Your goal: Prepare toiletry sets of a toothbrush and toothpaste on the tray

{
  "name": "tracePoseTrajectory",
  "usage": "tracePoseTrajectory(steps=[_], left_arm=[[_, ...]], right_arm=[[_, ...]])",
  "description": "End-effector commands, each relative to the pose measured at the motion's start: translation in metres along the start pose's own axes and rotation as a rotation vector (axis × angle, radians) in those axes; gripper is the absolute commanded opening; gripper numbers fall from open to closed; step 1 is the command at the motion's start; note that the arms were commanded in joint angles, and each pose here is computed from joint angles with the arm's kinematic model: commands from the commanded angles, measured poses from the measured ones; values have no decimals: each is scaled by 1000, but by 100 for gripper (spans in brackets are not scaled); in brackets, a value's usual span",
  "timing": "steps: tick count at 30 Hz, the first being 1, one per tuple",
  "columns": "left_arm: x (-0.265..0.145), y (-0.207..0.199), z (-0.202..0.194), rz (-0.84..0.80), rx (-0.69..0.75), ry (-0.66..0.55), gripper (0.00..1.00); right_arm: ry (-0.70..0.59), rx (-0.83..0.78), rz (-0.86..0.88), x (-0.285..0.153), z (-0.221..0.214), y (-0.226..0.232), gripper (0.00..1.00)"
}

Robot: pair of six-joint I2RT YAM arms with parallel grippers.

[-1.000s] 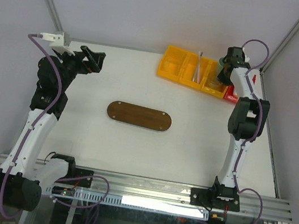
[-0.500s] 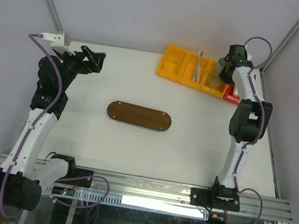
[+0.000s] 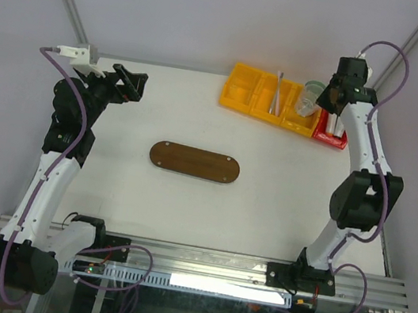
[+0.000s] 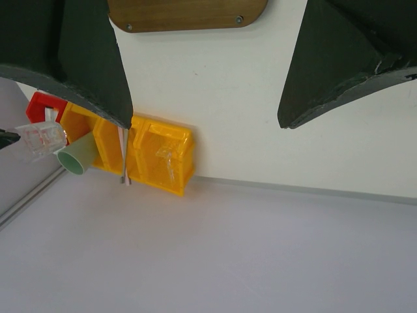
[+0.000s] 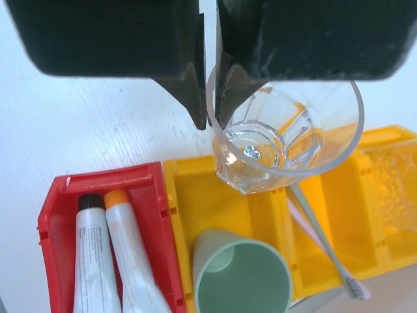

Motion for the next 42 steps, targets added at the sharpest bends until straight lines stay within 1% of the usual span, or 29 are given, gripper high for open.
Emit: tracePoseTrajectory(steps=[1, 6, 10, 19, 20, 26, 30, 36, 42], left_arm=[[-1, -6, 29, -22, 10, -85, 99], [-1, -7, 28, -33, 5, -82, 99], [-2, -8, 28, -34, 4, -85, 99], [-5, -8, 32, -31, 8, -98, 99], [-5, -8, 32, -32, 8, -98, 99], [-5, -7, 33, -24, 15, -103, 99], [-4, -5, 32, -10, 24, -99, 99], [-2, -5, 30, -17, 22, -88, 99], [-1, -4, 29, -15, 22, -85, 99]], right_arm=[[-80, 26, 163, -62, 17, 10, 0], [-64, 19, 265, -95, -12, 6, 0], [-6, -27, 309, -111, -45, 12, 0], [149, -247, 406, -159, -135, 47, 0], [149, -277, 396, -162, -142, 48, 0], [251, -433, 429, -180, -200, 70, 0], [309, -519, 418, -180, -233, 80, 0], [281, -522, 309, -152, -240, 81, 0], [262, -527, 293, -136, -245, 93, 0]])
Point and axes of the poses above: each gripper's point midway between its finger pads, its own x axis out along the fingers, its own y axis along the line the jaws close on, z = x × y, the point moved 4 cm from there along -x, back along the fingers, and after that the axes turned 8 degrees about x, right-handed, at the moved point
